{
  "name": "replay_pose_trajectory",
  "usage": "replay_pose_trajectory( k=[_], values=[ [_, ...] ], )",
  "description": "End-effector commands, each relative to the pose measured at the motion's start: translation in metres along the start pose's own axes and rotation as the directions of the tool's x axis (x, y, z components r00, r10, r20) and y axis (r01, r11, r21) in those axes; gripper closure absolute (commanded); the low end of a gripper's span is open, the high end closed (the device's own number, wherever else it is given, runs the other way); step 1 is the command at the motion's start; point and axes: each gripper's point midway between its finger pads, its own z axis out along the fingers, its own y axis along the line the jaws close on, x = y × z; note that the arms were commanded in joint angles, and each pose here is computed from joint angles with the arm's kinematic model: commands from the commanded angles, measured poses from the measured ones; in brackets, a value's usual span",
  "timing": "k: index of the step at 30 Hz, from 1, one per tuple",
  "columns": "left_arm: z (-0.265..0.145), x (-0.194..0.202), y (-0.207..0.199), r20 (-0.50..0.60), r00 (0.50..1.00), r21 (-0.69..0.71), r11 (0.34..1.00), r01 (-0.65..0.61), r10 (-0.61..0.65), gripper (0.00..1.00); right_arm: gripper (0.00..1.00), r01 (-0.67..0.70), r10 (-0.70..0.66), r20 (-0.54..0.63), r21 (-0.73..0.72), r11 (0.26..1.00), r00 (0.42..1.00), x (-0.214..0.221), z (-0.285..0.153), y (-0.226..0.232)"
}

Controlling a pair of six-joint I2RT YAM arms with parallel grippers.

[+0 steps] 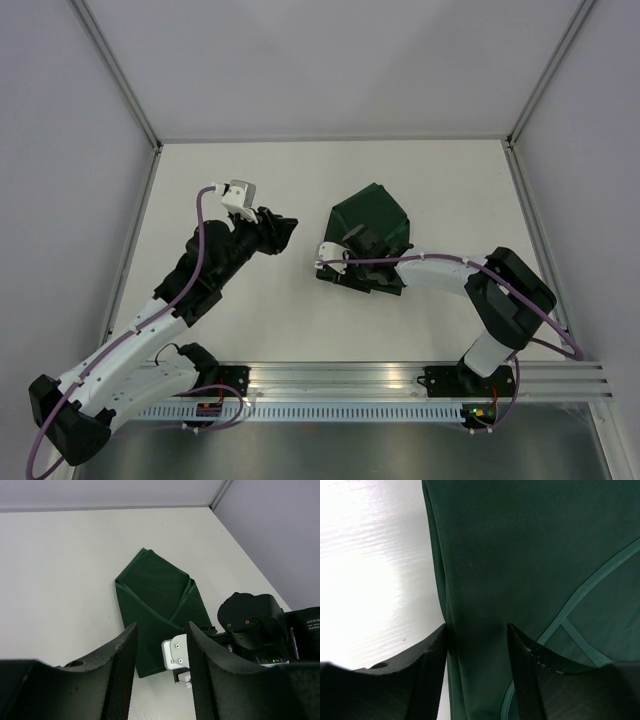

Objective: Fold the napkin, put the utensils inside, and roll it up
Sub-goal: Roll the napkin with the utensil

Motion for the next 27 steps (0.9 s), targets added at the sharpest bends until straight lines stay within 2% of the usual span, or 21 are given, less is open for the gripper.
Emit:
replay_pose_trajectory(
  k=[1,5,6,17,27],
  values=[
    [0.0,-0.001,-0.001,-0.004,0.999,0.015,0.999,-0.043,0.043,0.51,0.44,0.02,-0.02,-0.038,-0.009,1.0,0.999,0.016,0.01,0.007],
    [0.0,0.01,0.002,-0.017,0.999,0.012,0.999,-0.051,0.051,0.51,0.5,0.029,-0.03,-0.053,-0.02,0.999,0.998,0.024,0.011,0.012],
    [0.001,0.014,0.004,-0.021,0.998,0.011,0.999,-0.052,0.053,0.51,0.54,0.029,-0.03,-0.062,-0.026,0.999,0.998,0.028,0.012,0.015],
    [-0.01,0.006,-0.009,0.086,0.992,0.097,0.99,-0.099,0.091,0.54,0.79,0.003,-0.012,-0.091,-0.094,0.996,0.996,0.044,0.016,0.028],
    [-0.02,0.009,-0.009,0.183,0.971,0.097,0.98,-0.173,0.153,0.58,0.88,-0.124,0.101,-0.095,-0.272,0.954,0.99,0.053,0.016,0.037]
  ],
)
